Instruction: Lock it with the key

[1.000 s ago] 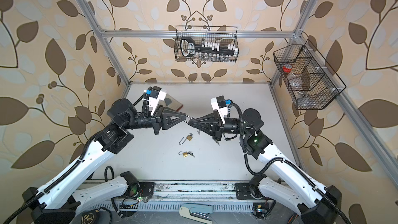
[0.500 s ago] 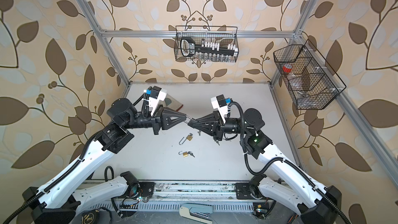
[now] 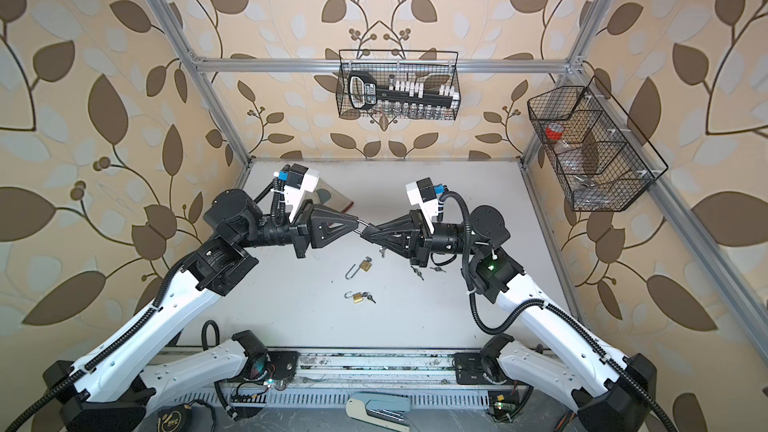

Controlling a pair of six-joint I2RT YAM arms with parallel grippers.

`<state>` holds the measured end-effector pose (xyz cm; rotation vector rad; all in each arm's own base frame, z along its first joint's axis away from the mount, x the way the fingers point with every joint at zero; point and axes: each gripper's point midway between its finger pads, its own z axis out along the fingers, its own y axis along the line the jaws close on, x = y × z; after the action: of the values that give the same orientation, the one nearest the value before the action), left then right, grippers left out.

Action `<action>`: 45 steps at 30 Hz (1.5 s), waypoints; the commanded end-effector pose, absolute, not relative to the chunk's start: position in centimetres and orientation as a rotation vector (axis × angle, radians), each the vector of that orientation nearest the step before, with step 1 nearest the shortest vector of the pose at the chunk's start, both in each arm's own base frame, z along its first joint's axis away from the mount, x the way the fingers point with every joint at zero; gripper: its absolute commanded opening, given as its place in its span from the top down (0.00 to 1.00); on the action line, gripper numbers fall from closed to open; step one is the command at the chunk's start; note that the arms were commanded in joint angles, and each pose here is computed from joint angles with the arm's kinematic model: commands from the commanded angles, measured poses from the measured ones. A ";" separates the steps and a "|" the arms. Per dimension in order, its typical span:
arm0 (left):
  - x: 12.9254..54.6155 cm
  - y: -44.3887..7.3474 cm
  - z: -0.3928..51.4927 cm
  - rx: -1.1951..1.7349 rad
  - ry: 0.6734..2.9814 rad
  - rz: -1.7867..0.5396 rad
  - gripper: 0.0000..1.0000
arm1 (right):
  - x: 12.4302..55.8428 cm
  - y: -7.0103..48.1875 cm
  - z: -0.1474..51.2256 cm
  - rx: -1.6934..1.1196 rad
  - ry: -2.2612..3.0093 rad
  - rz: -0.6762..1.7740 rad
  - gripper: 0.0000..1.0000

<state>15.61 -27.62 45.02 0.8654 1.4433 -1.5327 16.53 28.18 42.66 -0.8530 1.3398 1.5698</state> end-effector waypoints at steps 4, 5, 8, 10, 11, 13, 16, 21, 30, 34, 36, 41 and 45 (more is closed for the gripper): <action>15.1 -28.6 43.1 0.905 1.486 -1.565 1.00 | 16.6 27.3 46.8 -0.833 1.194 1.453 1.00; 15.0 -28.6 43.2 0.905 1.483 -1.572 1.00 | 16.6 27.3 46.8 -0.833 1.193 1.453 1.00; 14.8 -28.8 43.1 0.911 1.484 -1.584 1.00 | 16.5 27.4 46.9 -0.834 1.190 1.467 1.00; 14.6 -29.0 42.9 0.925 1.483 -1.591 1.00 | 16.4 27.4 47.0 -0.828 1.191 1.481 1.00; 14.5 -29.1 42.8 0.933 1.483 -1.596 1.00 | 16.4 27.4 47.2 -0.822 1.191 1.487 1.00; 14.3 -29.3 42.6 0.951 1.485 -1.604 1.00 | 16.5 27.4 47.3 -0.816 1.190 1.490 1.00; 13.6 -30.5 41.0 1.003 1.530 -1.607 1.00 | 16.1 27.3 48.6 -0.823 1.149 1.519 1.00; 12.9 -31.6 38.8 1.039 1.592 -1.627 1.00 | 16.0 27.4 49.7 -0.836 1.124 1.521 1.00; 15.3 -30.2 39.3 0.851 1.644 -1.442 1.00 | 17.2 27.1 46.6 -0.824 1.247 1.370 1.00; 16.7 -28.6 41.1 0.723 1.608 -1.340 1.00 | 17.7 26.3 44.2 -0.817 1.317 1.238 1.00; 16.9 -28.5 41.8 0.709 1.592 -1.334 1.00 | 17.7 26.0 43.1 -0.836 1.334 1.193 0.91; 18.3 -28.1 41.7 0.640 1.631 -1.271 1.00 | 18.4 24.9 41.0 -0.841 1.379 1.031 0.60; 20.0 -26.8 41.4 0.525 1.681 -1.186 1.00 | 20.5 22.8 39.3 -0.729 1.422 0.843 0.54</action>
<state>18.76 -28.28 39.83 0.6283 1.7023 -1.2545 18.09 24.20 41.64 -0.7948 1.3564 1.0377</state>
